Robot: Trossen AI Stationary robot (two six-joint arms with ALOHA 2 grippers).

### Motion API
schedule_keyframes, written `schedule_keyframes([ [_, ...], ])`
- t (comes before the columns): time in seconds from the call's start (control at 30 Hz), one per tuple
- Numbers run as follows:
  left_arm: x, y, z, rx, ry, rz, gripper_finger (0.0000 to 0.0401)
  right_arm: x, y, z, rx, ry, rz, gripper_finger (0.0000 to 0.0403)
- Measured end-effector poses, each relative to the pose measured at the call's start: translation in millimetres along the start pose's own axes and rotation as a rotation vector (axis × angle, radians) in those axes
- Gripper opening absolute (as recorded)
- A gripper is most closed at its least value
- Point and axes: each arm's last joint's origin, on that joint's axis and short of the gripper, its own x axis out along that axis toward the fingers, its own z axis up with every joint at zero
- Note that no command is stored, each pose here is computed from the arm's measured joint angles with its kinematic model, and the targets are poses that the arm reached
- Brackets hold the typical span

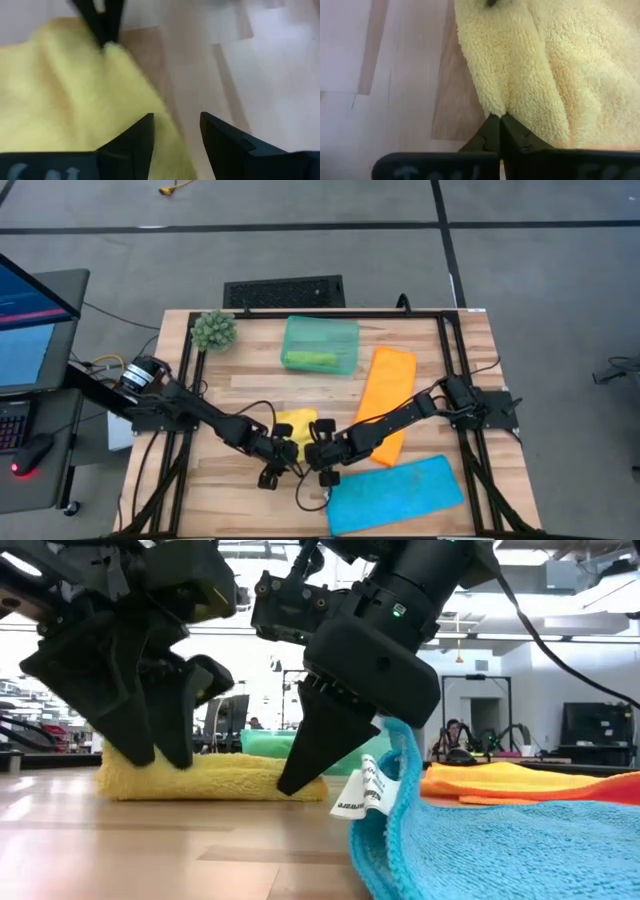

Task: Roll microfiber towels into tight, uniform cylinder then place into a basket
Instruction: Roll the yellow towel

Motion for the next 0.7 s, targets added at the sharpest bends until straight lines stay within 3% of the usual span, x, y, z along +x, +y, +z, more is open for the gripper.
schedule_keyframes([
  [0.23, -33.8, 5.1, -3.0, 0.016, 0.024, 0.115, 0.0153, -2.7, 1.3, 4.2, 0.043, 0.020, 0.086, 0.0009],
  [0.47, -35.5, 18.5, -9.2, 0.056, 0.077, 0.250, 0.0153, -7.9, 1.3, 17.1, 0.125, 0.033, 0.317, 0.0005],
  [0.7, -28.8, 25.8, -15.3, 0.043, 0.074, 0.167, 0.0153, -7.0, -8.8, 19.8, 0.282, 0.086, 0.487, 0.0003],
])
